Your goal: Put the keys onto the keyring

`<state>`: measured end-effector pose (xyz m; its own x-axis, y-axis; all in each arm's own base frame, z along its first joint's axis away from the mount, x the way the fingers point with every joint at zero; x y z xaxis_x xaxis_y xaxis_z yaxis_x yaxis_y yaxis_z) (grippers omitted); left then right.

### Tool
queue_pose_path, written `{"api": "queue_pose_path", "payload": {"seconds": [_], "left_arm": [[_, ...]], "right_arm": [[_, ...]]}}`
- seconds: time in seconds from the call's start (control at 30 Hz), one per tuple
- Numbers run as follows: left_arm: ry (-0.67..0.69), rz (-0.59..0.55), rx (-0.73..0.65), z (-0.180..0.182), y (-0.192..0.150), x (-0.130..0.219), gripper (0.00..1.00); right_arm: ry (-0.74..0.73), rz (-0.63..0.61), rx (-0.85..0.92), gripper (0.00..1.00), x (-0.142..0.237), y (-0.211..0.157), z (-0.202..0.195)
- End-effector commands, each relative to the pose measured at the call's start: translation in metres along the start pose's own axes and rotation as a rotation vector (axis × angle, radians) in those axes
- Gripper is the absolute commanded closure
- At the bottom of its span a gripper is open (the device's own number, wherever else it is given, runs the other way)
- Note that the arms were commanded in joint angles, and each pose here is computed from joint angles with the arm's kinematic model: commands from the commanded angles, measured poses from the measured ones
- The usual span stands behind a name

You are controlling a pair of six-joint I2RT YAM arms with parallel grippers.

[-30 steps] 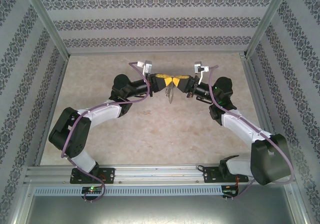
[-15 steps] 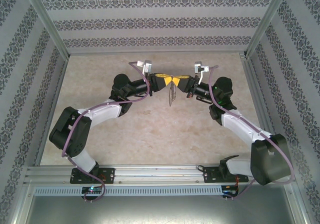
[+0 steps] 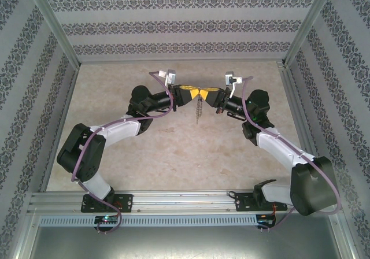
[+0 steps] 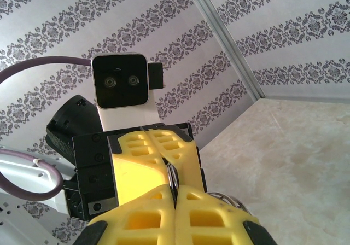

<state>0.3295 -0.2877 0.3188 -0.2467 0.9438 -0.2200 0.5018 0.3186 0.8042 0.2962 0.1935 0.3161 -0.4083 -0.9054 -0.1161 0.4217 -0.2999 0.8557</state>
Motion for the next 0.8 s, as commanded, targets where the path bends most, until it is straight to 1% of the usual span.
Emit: {"api": "queue_pose_path", "payload": {"seconds": [0.0,0.03,0.07,0.17,0.27,0.4,0.63,0.77], "left_arm": [[-0.043,-0.046,-0.087,-0.017,0.019,0.0,1.0],[-0.04,-0.046,-0.089,-0.017,0.019,0.0,0.98],[-0.036,-0.045,-0.09,-0.017,0.02,0.0,0.88],[-0.011,-0.044,-0.105,-0.015,0.023,0.005,0.64],[0.026,-0.034,-0.13,-0.014,0.028,0.014,0.51],[0.075,0.009,-0.149,-0.012,0.032,0.025,0.45],[0.164,0.179,-0.186,-0.006,0.023,0.031,0.39],[0.204,0.277,-0.205,-0.003,0.016,0.034,0.36]], "right_arm": [[-0.002,-0.042,0.06,1.0,0.005,0.01,0.005],[-0.005,-0.04,0.06,1.0,0.005,0.01,0.005],[-0.012,-0.039,0.063,1.0,0.006,0.01,0.004],[-0.029,-0.025,0.072,1.0,0.007,0.009,0.001],[-0.056,0.013,0.086,1.0,0.009,0.005,-0.005],[-0.09,0.091,0.116,1.0,0.01,-0.003,-0.011],[-0.145,0.241,0.215,1.0,0.008,-0.014,-0.019],[-0.184,0.357,0.31,1.0,0.004,-0.025,-0.017]]}}
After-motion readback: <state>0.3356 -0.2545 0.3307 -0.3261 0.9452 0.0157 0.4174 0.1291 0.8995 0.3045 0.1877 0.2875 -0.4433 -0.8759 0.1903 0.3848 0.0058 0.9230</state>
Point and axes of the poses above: each hand's point on the last joint's axis, 136 mm out from that joint toward the fingers, its own x axis back along the fingers, its own z axis along the line the jaws close on, y = z × x, the point moved 4 cm from there along x, back along the fingers, and after that the axes turned 4 degrees about x, right-handed, at the moved point
